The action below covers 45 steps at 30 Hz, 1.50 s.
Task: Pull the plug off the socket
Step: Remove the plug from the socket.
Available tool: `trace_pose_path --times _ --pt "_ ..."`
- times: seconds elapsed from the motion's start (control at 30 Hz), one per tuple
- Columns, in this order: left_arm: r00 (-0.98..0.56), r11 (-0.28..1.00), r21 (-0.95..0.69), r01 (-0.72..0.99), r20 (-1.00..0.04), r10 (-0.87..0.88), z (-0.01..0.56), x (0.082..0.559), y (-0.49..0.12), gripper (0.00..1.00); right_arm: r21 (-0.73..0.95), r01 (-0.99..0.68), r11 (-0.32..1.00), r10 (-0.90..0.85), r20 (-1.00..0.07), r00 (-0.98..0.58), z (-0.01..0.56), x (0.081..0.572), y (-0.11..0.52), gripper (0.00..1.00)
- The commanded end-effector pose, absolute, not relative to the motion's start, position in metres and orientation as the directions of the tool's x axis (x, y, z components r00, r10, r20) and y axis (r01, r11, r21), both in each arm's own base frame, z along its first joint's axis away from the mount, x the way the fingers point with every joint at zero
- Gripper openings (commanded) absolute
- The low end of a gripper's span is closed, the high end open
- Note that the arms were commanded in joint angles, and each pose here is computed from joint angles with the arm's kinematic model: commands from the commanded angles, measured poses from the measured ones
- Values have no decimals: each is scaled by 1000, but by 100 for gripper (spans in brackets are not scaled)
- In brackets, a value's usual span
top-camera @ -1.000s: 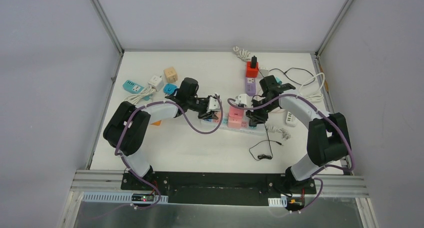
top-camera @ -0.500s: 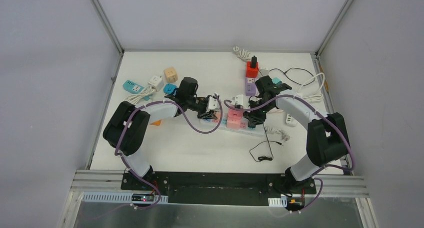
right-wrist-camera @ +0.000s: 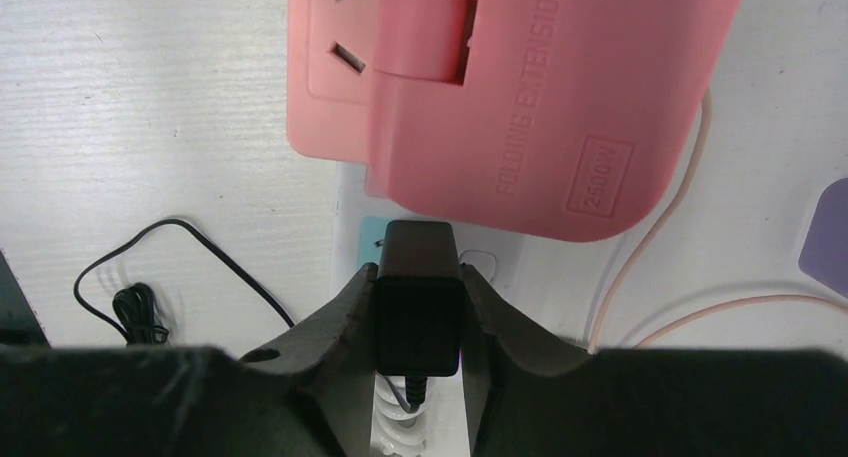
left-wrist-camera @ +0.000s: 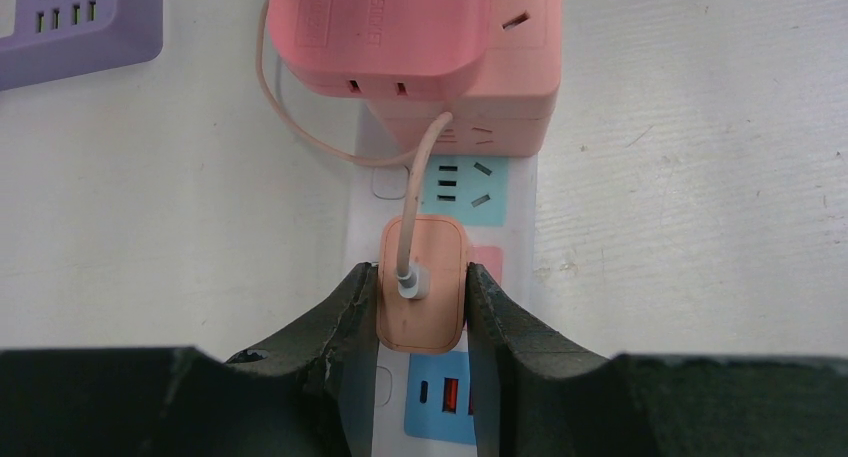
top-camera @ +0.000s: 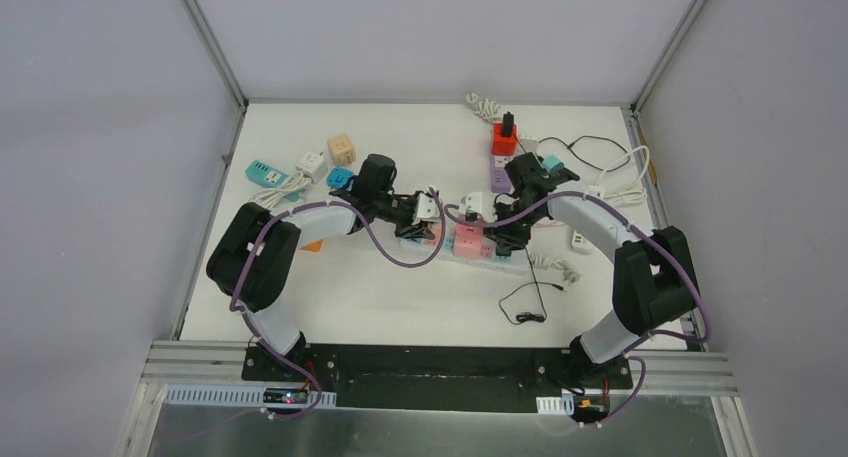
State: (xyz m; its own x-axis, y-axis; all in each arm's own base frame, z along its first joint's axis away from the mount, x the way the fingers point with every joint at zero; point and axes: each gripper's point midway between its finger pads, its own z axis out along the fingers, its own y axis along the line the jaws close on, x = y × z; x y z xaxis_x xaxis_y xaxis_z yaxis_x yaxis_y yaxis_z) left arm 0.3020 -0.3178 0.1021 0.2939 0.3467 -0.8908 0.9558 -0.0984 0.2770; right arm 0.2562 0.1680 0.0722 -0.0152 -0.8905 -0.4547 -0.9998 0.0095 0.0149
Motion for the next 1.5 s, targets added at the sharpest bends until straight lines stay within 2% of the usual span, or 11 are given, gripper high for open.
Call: trace_pose_path --times 0.0,0.07,0.23,0.53,0.63,0.83,0.97,1.13,1.3,1.47 --pt "298 -125 270 955 -876 379 86 298 -321 0 58 -996 -69 -813 -582 22 81 241 197 0" --pt "298 -127 269 955 -876 379 86 298 -321 0 80 -996 -26 -792 -610 -29 85 247 179 0" --pt "300 -130 271 954 -876 377 86 297 -321 0 73 -997 -14 -772 -634 -36 87 245 170 0" --pt "298 -128 269 954 -874 383 85 297 -321 0 62 -997 -43 -816 -577 -1 90 239 220 0" --pt "298 -127 270 955 -873 387 85 298 -321 0 40 -998 -52 -828 -561 20 86 240 207 0" --pt "297 -129 267 955 -872 390 84 298 -321 0 56 -998 1 -813 -582 -34 85 244 162 0" --pt "296 -129 266 955 -872 390 83 298 -321 0 54 -998 18 -810 -584 -46 85 244 155 0" --pt "297 -132 267 955 -872 389 84 298 -322 0 49 -999 13 -784 -619 -41 92 243 179 0" --pt "298 -132 267 955 -871 390 84 298 -322 0 41 -999 -13 -814 -581 -14 92 241 220 0" --pt "297 -131 266 955 -869 396 82 298 -322 0 37 -999 -29 -836 -549 5 85 238 202 0"
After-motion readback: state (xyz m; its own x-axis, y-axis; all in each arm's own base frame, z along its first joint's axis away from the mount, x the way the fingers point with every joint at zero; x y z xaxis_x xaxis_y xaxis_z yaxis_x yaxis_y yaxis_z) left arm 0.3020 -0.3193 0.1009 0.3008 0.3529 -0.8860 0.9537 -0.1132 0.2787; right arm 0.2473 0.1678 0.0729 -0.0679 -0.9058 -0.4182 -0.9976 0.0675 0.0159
